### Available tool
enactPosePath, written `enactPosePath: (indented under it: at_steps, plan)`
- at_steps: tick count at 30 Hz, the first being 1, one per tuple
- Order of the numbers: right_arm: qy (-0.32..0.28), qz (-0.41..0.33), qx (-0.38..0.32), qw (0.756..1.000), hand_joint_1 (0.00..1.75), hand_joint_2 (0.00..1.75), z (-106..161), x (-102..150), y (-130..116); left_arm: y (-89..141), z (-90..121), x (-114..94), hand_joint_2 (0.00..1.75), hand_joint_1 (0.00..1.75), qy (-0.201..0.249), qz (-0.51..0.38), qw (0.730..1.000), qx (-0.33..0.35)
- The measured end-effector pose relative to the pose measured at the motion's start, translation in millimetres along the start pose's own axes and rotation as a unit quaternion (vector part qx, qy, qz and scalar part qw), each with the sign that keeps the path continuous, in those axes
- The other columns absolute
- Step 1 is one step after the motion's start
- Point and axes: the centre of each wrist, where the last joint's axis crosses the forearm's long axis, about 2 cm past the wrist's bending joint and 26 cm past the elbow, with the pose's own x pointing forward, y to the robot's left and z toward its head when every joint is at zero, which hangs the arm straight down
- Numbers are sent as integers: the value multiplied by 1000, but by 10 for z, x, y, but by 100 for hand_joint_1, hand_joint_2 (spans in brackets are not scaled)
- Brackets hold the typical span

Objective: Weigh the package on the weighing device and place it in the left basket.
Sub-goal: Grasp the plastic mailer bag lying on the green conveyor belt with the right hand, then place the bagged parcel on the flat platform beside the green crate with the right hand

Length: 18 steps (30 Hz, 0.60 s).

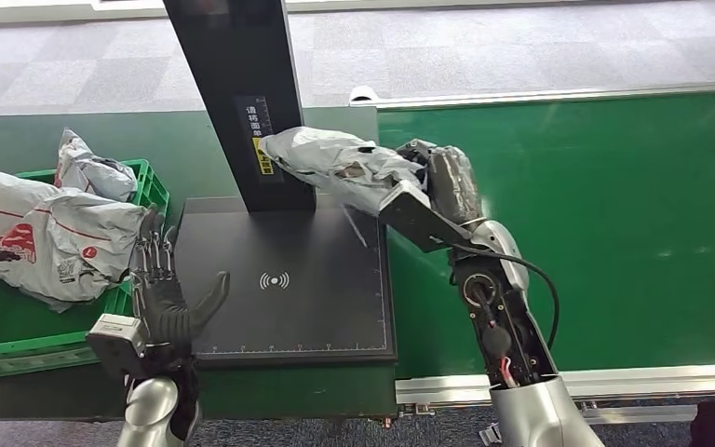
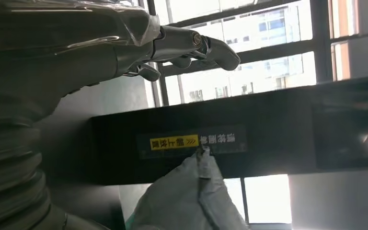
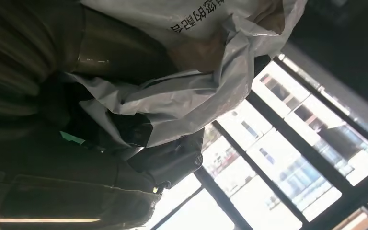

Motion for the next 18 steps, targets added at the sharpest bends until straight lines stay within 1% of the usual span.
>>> enactPosePath:
  at_steps: [5,9,12,14,16,18]
  plan:
    - [-8,-47,77,996,175,175,-70,163,438,90,-81,87,175,0,-23,2,999,23]
    - [-14,-82,125,989,0,175,-73,266,694,116,-123,137,175,0,-35,1,999,28]
    - [-16,-125,149,981,0,175,-56,301,811,124,-136,144,175,0,-38,1,999,28]
    - [-17,-170,167,971,0,175,-43,299,857,131,-143,144,175,0,-39,0,999,26]
    - [-25,-244,194,950,0,175,-24,277,884,137,-151,143,175,0,-40,-3,999,23]
    - [-41,-330,215,918,0,175,-2,248,894,140,-160,141,175,0,-41,-6,999,19]
